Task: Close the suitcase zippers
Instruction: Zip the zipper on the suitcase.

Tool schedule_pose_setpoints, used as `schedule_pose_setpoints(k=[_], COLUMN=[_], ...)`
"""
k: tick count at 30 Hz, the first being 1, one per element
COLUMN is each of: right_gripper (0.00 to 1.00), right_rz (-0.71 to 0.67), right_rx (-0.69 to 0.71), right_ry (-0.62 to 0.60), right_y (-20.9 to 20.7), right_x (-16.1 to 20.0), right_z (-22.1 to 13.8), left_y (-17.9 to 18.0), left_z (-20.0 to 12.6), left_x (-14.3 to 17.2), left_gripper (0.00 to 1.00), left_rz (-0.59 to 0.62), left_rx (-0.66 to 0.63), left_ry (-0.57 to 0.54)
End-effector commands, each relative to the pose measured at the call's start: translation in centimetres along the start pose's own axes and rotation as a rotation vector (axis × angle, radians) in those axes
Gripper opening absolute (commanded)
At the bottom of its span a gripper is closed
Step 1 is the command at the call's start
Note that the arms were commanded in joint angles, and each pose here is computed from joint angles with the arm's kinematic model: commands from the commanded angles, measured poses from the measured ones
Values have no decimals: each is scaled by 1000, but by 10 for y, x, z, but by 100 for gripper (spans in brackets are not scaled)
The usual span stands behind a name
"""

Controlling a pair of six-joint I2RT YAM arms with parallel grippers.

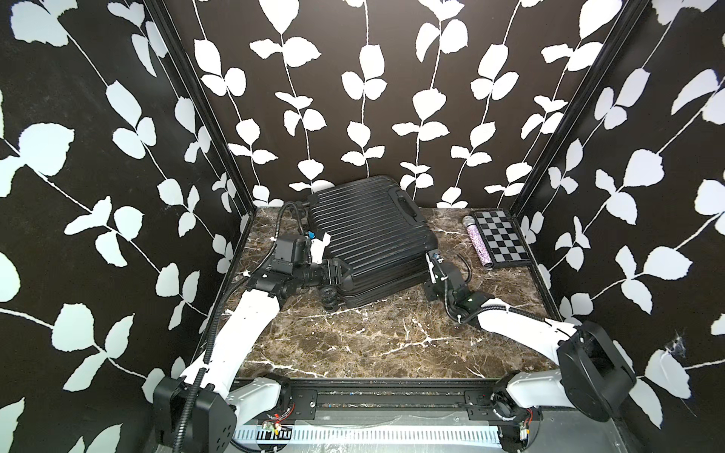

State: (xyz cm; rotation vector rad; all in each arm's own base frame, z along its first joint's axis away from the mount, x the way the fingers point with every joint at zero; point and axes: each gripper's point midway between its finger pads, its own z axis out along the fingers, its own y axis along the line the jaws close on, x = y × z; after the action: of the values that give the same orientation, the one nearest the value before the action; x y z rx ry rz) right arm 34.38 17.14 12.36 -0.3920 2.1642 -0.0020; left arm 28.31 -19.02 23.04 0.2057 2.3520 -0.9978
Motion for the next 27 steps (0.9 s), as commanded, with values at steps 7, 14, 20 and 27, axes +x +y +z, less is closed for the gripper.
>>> schedule_pose_setpoints(k=[7,14,20,27], right_gripper=[0,0,0,0], right_rz=[18,20,21,30], right_rx=[-18,-17,-28,-36], right_ry=[-39,-35,-36,-32], right_y=[-4,-6,-4,-2], right_x=[-14,-12,-12,-11], right_z=[-6,-8,-7,-7], left_y=[9,10,30,36], left_z=[-34,-54,-45,-27], left_x=[-25,-6,22,29], left_gripper=[82,86,88,90], left_rz=[296,716,925,1041], left_rx=[-260,-289,-261,-189], left_ry=[-22,131,292,324])
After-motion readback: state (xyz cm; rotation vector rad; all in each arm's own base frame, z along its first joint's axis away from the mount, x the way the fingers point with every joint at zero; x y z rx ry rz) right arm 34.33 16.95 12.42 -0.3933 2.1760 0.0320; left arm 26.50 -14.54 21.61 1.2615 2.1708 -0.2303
